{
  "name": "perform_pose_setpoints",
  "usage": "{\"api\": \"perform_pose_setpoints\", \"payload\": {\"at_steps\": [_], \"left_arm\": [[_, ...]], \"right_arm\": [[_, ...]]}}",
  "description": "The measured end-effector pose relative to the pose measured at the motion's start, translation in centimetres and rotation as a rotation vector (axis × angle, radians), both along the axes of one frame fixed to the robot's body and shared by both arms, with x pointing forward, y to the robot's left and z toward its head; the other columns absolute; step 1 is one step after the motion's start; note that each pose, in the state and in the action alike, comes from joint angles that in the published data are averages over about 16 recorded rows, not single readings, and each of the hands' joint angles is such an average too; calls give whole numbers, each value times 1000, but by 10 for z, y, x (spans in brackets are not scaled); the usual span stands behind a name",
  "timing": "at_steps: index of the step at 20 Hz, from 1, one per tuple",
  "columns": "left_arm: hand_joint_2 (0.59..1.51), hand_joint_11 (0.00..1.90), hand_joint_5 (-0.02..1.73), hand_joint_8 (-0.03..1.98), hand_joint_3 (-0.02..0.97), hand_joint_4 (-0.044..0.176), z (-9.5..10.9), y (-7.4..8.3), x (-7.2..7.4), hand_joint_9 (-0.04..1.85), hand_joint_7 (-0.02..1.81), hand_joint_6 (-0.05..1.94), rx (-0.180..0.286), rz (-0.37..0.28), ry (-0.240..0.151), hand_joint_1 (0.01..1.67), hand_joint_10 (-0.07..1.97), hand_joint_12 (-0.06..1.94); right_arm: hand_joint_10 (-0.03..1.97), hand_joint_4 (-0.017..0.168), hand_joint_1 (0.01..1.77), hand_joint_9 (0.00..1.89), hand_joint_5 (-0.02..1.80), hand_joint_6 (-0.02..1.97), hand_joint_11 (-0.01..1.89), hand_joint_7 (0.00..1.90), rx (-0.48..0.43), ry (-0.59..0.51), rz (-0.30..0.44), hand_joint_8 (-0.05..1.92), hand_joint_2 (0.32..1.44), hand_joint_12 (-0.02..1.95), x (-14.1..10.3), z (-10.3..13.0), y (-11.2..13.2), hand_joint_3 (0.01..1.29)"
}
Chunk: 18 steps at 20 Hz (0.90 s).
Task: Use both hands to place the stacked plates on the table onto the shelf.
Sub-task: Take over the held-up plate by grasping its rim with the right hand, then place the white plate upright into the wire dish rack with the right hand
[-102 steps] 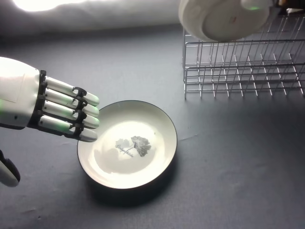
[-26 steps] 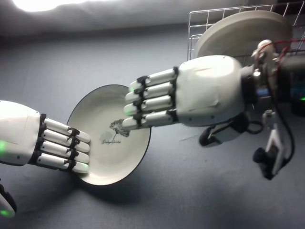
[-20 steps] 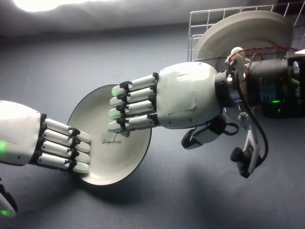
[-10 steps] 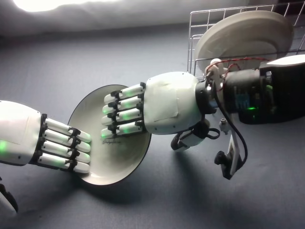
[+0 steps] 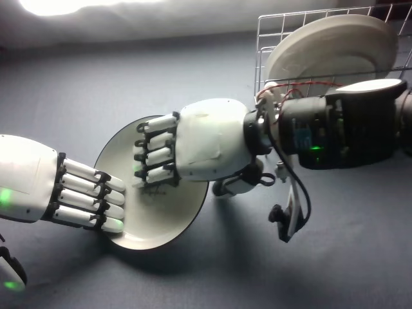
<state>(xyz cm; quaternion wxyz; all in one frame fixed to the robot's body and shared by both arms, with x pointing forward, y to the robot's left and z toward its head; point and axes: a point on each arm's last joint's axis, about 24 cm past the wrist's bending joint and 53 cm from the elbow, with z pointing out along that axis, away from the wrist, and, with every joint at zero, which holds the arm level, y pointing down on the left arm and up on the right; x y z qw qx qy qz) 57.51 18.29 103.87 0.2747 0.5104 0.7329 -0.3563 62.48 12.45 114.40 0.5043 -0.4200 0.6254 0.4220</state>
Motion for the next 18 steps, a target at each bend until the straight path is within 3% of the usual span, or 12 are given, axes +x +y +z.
{"api": "perform_pose_setpoints", "payload": {"at_steps": [7, 13, 18], "left_arm": [[1097, 17, -14, 9, 21, -12, 2, 0, 0, 15, 11, -29, -7, 4, -1, 13, -3, -8], [1099, 17, -13, 11, 21, -10, 14, -4, 1, 20, 16, -23, -29, 6, -16, 13, 4, 1], [1101, 17, -9, 12, 21, -5, 35, -8, -1, 22, 19, -13, -65, 10, -40, 14, 7, 3]], "right_arm": [[51, -3, 1182, 746, 640, 164, 495, 692, 30, -2, 30, 59, 974, 1033, -9, 9, 12, 15], [231, -8, 1197, 1076, 856, 317, 853, 1022, 57, 12, 43, 44, 932, 974, -17, 17, 10, 15], [471, -8, 1208, 1161, 913, 423, 981, 1145, 82, 36, 34, 55, 895, 935, -20, 26, 2, 14]]}}
